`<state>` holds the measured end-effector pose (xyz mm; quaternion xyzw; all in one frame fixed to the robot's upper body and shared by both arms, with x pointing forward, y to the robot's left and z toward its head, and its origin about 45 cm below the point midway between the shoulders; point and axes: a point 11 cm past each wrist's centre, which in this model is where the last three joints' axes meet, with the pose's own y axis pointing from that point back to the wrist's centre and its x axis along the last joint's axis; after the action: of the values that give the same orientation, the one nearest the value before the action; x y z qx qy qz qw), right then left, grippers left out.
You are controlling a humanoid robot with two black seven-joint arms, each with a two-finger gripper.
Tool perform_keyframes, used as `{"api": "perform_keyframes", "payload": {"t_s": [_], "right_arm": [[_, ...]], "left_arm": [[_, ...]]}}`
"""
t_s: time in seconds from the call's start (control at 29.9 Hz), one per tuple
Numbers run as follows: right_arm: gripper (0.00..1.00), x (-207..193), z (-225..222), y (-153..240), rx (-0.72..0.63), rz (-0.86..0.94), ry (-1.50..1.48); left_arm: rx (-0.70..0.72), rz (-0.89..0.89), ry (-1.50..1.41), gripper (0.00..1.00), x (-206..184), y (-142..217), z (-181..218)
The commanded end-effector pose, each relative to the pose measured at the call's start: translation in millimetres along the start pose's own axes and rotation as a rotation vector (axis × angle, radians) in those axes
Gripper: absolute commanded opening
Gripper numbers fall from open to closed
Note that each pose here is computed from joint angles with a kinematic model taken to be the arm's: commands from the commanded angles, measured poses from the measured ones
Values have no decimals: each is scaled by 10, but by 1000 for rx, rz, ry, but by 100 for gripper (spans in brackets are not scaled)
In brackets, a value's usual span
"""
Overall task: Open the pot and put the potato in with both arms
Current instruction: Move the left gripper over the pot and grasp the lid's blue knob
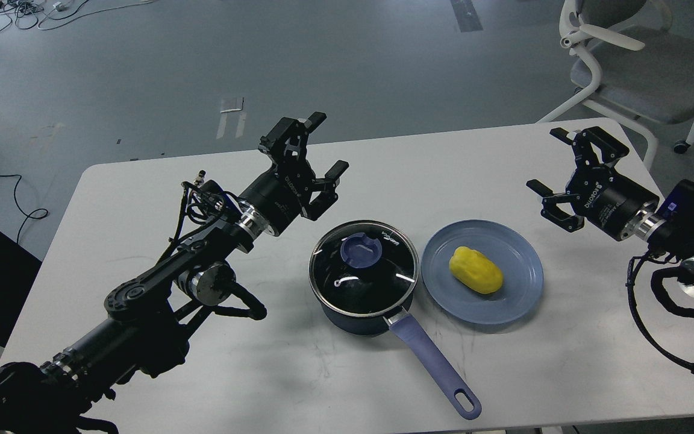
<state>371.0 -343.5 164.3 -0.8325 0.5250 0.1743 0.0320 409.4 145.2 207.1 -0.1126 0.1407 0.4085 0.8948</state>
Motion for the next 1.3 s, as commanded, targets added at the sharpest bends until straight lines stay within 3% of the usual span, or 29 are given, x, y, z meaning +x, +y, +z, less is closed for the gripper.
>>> {"api": "perform_keyframes", "payload": {"t_s": [0.0, 0.2, 0.43, 0.6, 0.94, 1.27], "right_arm": [[100, -11, -37, -38, 5, -5, 9], [100, -129, 57, -169, 8, -25, -15], [100, -112, 56, -156, 7, -20, -13], [100, -98, 61, -141, 5, -17, -12], [100, -80, 64, -122, 2, -13, -9], [100, -20, 62, -51, -5, 1, -2]], "left_arm": [[-3, 8, -5, 98, 15, 6, 7], [-19, 30, -21, 98, 85, 41, 51], [-21, 42, -149, 98, 405, 164, 466], [-11, -147, -242, 98, 135, 204, 686], [56, -608, -1021, 98, -828, 401, 701], [173, -751, -1605, 98, -777, 276, 226]]}}
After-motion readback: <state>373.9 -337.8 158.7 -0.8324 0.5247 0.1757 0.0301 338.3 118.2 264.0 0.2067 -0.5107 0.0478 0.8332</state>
